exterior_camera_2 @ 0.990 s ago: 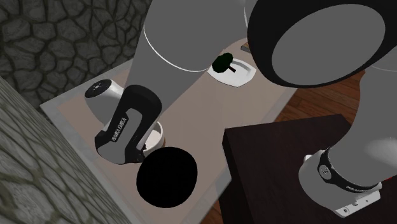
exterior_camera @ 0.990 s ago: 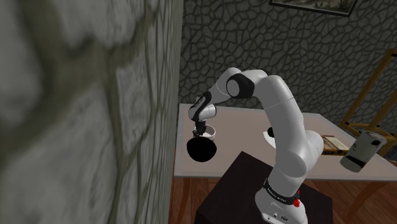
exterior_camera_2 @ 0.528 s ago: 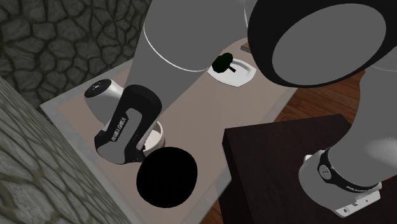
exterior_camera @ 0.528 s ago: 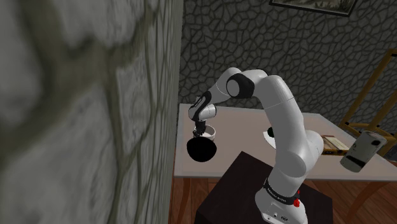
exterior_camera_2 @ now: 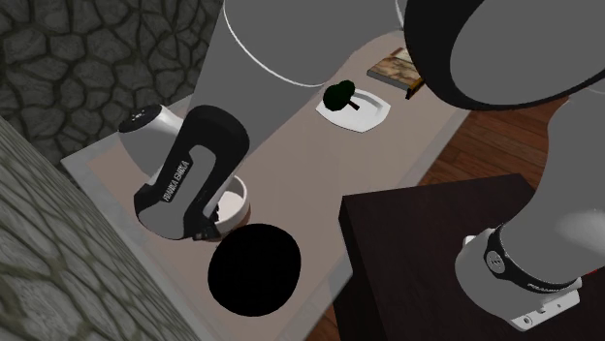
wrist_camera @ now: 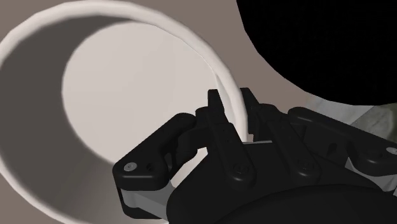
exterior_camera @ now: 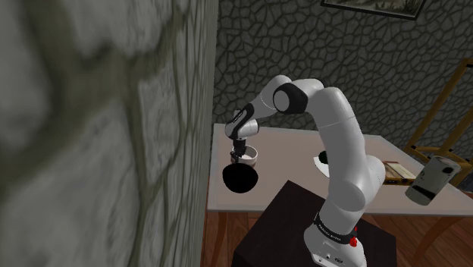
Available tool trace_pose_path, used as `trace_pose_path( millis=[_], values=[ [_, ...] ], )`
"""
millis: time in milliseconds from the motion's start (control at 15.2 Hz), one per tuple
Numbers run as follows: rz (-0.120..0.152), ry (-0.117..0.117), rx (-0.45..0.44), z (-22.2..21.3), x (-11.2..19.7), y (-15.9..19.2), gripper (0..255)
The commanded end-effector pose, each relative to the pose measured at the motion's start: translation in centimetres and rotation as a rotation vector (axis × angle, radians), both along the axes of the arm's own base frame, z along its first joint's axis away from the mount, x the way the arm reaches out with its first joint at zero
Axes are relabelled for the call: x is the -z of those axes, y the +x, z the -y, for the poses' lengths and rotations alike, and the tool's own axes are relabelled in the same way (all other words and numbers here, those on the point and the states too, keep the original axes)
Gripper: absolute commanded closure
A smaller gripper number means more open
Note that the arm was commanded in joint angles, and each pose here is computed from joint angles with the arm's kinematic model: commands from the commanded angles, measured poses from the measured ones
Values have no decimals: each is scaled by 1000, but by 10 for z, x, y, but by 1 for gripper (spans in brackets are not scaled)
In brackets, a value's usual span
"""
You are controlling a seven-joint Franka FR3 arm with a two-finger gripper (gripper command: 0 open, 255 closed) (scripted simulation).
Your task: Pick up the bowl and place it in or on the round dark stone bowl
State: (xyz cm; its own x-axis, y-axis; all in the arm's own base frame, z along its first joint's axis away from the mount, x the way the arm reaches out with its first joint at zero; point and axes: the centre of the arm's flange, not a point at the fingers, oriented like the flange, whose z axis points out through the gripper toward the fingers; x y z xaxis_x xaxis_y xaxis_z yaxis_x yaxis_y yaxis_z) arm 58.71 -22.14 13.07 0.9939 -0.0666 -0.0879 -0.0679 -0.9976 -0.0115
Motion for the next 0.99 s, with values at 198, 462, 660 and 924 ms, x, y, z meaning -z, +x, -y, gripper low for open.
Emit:
trace_pose_path(
  millis=[198, 462, 660, 924],
  values=[
    [1, 0, 0, -1, -27, -1, 255],
    [1, 0, 0, -1, -48, -1, 255],
    [1, 0, 0, -1, -64, -1, 255],
    [1, 0, 0, -1, -85, -1, 255]
  ],
)
